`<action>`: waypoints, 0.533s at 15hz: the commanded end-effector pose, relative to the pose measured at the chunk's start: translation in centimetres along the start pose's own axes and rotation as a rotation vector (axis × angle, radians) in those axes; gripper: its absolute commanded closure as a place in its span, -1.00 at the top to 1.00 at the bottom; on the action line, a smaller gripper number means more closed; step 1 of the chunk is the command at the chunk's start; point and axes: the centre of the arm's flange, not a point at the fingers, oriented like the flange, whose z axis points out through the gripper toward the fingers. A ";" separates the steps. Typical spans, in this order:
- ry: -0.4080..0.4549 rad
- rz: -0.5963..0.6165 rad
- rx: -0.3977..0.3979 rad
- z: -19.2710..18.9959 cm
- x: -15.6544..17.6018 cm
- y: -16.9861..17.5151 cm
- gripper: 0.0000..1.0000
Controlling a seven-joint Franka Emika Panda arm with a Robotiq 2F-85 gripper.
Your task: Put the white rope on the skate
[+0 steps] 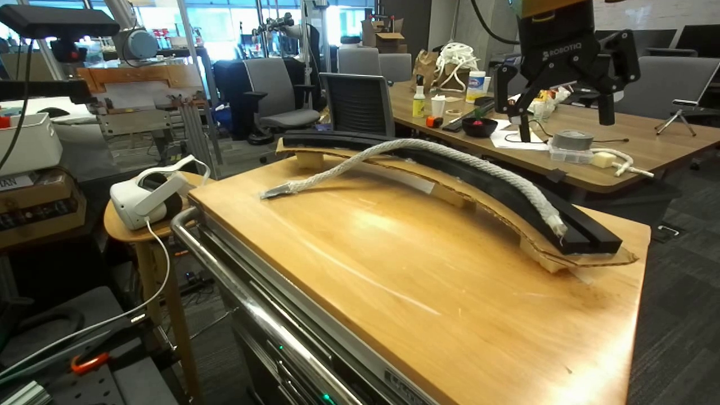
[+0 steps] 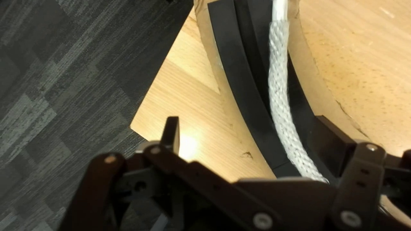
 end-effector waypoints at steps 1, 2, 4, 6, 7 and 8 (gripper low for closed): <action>0.041 -0.026 0.030 -0.2 0.0 0.0 1.00; 0.099 -0.085 0.064 -0.6 0.0 -0.3 1.00; 0.157 -0.162 0.099 -1.1 0.0 -1.1 1.00; 0.227 -0.235 0.110 -1.5 -0.8 -1.7 1.00; 0.260 -0.272 0.099 -1.8 -1.5 -2.1 1.00; 0.282 -0.314 0.071 -1.9 -2.0 -2.4 1.00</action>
